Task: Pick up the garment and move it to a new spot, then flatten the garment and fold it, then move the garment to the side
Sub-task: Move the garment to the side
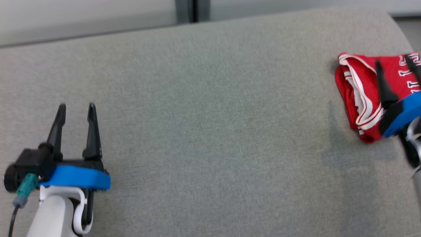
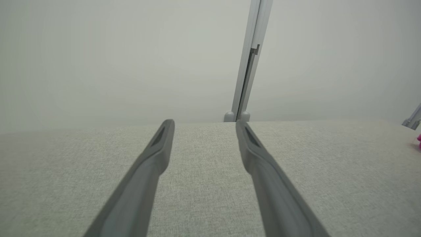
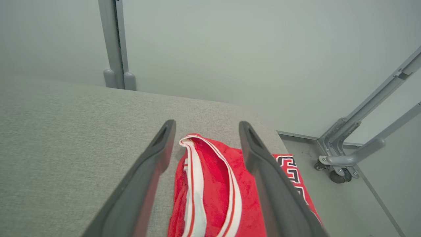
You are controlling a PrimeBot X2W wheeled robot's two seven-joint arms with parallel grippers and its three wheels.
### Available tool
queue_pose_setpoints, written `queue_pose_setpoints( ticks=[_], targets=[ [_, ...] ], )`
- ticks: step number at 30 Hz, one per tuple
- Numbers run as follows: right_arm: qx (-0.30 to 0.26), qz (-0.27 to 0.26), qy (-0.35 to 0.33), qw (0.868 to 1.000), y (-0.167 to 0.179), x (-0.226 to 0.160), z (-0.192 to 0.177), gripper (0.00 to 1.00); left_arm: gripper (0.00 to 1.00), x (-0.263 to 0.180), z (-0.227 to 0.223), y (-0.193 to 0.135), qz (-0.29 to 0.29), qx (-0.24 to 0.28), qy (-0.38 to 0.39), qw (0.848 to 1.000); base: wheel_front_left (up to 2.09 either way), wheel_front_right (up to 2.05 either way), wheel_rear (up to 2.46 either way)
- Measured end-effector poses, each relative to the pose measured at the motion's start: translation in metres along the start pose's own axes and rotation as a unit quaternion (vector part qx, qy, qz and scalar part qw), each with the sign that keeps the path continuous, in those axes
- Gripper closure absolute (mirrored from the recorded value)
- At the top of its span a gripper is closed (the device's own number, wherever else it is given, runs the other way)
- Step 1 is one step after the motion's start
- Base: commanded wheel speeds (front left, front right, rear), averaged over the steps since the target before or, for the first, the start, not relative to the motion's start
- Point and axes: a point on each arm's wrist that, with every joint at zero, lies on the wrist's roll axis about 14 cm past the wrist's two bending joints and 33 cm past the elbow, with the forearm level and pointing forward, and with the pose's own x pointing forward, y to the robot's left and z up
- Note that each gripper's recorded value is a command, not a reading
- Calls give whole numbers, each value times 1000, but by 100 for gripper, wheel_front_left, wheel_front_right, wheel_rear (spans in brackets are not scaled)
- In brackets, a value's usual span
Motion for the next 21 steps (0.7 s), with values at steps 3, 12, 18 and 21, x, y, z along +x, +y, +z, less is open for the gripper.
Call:
queue_pose_setpoints(
  ticks=[3, 12, 18, 21],
  targets=[
    [39, 28, -24, 999, 29, -18, 2, 0, 0, -22, 5, 8, 23, -3, 0, 1000, 0, 0, 0],
    [102, 86, -93, 987, 87, -71, 19, 0, 0, -77, 8, 10, 61, -18, 3, 998, 0, 0, 0],
    [114, 96, -125, 981, 108, -94, 23, 0, 0, -100, 7, 15, 77, -17, 5, 997, 0, 0, 0],
    [127, 99, -126, 979, 117, -106, 19, 0, 0, -107, 9, 17, 84, -17, 2, 996, 0, 0, 0]
  ],
)
